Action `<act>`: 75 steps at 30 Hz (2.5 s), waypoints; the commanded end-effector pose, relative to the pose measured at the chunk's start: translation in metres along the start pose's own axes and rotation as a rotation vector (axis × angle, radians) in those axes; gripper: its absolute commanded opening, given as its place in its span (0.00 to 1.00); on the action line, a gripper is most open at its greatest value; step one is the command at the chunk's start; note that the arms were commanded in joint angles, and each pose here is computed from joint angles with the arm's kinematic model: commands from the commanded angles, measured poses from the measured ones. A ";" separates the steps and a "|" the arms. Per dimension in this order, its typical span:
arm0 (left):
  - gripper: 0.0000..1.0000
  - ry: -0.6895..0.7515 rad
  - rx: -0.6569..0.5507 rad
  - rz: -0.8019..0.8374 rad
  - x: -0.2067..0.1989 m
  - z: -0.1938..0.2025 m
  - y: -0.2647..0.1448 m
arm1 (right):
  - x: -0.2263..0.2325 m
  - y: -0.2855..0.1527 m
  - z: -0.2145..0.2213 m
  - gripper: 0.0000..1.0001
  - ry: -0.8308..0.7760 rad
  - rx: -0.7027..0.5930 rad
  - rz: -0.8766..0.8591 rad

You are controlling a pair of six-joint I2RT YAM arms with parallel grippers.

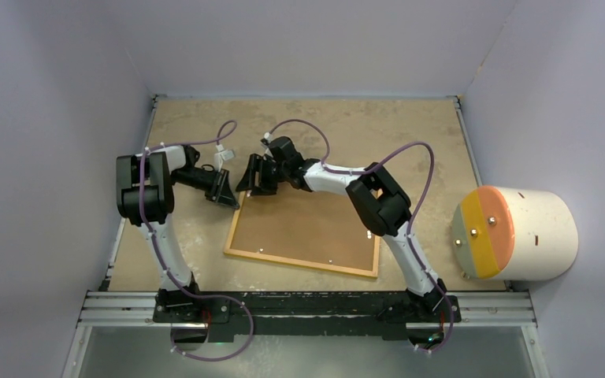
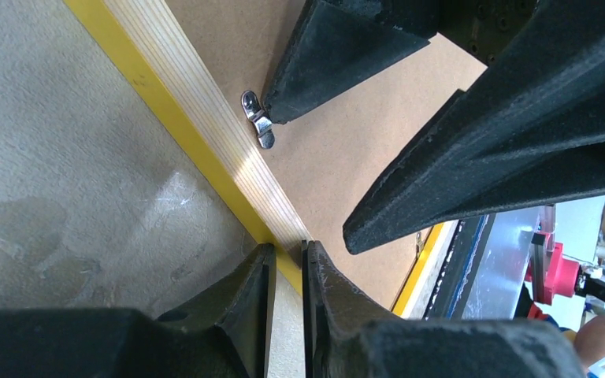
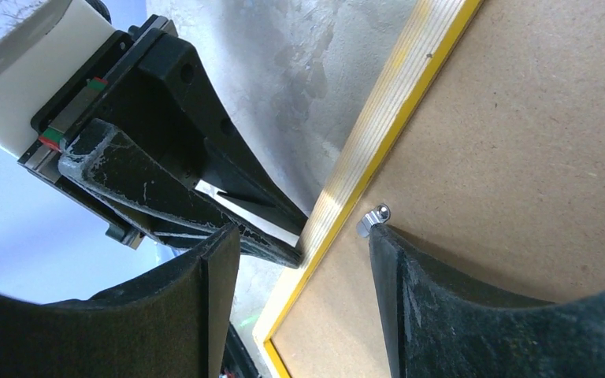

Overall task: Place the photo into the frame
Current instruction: Install the photo frame at the center of the board, then adjust the photo frame at the center of the board.

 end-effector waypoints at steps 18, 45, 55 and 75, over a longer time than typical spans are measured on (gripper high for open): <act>0.20 0.119 0.040 -0.087 0.014 0.004 0.006 | -0.005 0.017 0.003 0.63 0.054 -0.005 0.016; 0.32 0.213 0.062 -0.166 0.015 -0.008 -0.025 | -0.067 -0.172 -0.070 0.91 0.118 -0.309 0.267; 0.35 0.329 0.205 -0.317 0.025 0.020 -0.011 | -0.206 -0.352 -0.018 0.97 0.325 -0.553 0.853; 0.35 0.379 0.305 -0.345 0.015 0.053 -0.001 | -0.208 -0.265 -0.028 0.94 0.357 -0.393 0.533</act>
Point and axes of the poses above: each gripper's point midway between its finger pads, its own y axis out along the fingers, its own x axis along the line the jaws close on, z = x × y, the point moved 1 cm from there along -y, back along the fingers, and after that the axes turned 10 degrees about -y, right-handed, at the moved point
